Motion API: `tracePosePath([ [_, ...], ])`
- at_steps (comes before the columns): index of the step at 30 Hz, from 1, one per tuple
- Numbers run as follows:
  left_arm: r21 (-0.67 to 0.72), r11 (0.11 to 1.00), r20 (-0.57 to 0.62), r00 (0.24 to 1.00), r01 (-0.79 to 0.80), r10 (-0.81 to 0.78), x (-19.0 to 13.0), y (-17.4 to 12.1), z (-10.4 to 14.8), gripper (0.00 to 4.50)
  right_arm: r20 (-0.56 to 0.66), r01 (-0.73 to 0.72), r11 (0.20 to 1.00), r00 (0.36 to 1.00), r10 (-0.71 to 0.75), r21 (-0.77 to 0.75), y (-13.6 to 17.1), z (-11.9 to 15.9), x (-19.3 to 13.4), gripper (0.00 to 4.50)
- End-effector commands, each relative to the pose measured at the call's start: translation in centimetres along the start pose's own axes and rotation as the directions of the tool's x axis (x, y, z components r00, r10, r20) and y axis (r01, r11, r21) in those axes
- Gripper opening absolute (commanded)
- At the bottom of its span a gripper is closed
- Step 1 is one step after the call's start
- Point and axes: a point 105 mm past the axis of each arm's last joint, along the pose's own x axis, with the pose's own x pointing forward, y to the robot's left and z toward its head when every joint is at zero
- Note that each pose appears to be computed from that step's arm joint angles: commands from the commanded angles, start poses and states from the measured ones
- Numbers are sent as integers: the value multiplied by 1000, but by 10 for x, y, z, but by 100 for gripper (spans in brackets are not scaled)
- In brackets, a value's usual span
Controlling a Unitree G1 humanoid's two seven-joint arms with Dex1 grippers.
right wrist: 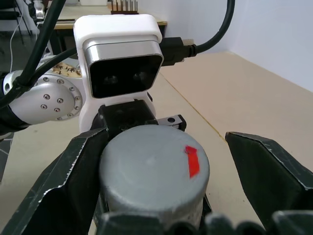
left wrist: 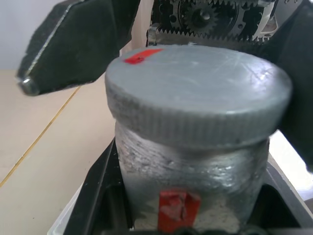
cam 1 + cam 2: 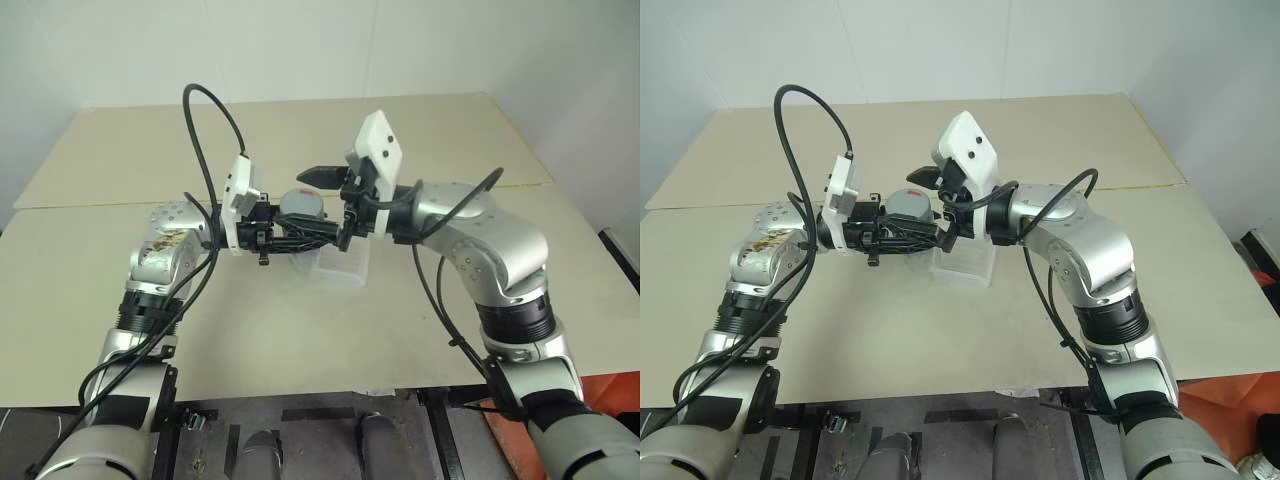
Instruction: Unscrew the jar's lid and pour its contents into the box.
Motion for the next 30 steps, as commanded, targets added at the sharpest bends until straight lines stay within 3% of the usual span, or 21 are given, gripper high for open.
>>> tracePosePath([
  [1,44,999,16,1000,14,-15,-3,-3,11,197,65,79,996,995,-76,-50,-16,18,-23,439],
  [18,37,999,17,1000,19,-19,-2,-4,9,197,20,134,990,991,-133,-42,-22,7,-48,439],
  [26,32,999,17,1000,13,-14,-3,-4,7,197,12,70,996,997,-70,-59,-6,9,-57,439],
  [30,30,999,18,1000,12,-12,-2,-3,6,197,63,17,998,998,-13,-58,8,23,-52,439],
])
